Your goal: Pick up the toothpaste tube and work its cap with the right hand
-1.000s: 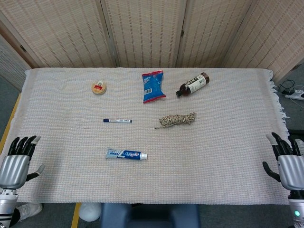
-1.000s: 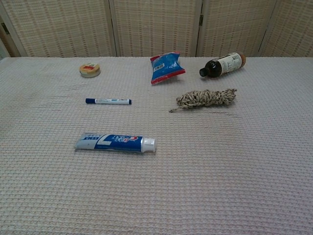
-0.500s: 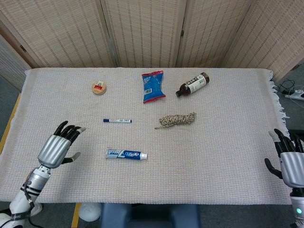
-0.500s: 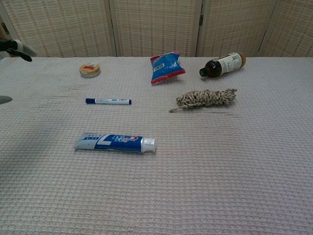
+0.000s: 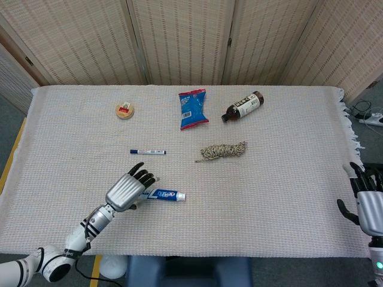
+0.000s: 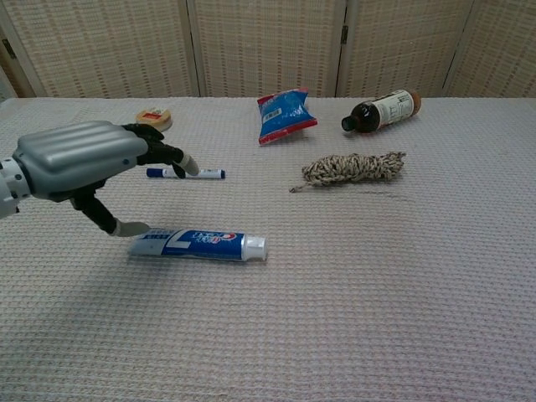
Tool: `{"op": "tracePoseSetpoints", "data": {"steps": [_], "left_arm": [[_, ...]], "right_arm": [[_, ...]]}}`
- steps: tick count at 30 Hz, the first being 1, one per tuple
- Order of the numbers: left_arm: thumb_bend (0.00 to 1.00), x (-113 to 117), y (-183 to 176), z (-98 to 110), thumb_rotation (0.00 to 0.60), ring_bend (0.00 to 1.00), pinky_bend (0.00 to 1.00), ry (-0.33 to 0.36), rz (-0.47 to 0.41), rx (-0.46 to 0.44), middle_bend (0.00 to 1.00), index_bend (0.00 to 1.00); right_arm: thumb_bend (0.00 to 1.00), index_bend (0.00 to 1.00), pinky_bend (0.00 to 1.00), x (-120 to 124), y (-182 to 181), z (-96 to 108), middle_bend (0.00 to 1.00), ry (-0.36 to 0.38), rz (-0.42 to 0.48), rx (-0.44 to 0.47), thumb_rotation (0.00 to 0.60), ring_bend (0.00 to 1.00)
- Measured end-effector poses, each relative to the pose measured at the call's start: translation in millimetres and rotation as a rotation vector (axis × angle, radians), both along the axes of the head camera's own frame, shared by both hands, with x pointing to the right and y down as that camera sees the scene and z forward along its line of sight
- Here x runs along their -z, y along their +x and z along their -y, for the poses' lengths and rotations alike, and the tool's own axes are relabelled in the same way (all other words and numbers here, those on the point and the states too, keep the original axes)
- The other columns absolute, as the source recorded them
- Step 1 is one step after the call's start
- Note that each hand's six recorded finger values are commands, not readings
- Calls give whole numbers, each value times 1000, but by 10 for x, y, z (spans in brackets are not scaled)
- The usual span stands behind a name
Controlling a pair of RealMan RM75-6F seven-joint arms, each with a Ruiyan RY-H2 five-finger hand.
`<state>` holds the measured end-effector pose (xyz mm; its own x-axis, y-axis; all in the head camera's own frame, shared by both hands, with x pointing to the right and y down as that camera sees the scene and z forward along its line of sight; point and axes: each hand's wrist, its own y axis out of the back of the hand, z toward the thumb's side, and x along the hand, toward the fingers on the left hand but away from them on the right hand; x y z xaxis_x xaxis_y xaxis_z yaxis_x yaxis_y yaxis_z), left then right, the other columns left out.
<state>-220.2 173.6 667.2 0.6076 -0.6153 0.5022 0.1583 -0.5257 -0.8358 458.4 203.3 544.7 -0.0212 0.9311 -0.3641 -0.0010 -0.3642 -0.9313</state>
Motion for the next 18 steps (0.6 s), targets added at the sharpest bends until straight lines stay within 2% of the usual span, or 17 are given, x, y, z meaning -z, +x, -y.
{"op": "tracePoseSetpoints", "data": {"steps": [9, 18], "left_arm": [[319, -338, 232, -48, 600, 279, 154, 11, 25, -25, 323, 268], [319, -646, 232, -44, 600, 282, 149, 1, 85, -16, 333, 286]], "right_arm": [[383, 0, 27, -4, 29, -12, 106, -3, 1, -5, 600, 170], [383, 0, 27, -16, 79, -31, 106, -9, -1, -19, 600, 170]]}}
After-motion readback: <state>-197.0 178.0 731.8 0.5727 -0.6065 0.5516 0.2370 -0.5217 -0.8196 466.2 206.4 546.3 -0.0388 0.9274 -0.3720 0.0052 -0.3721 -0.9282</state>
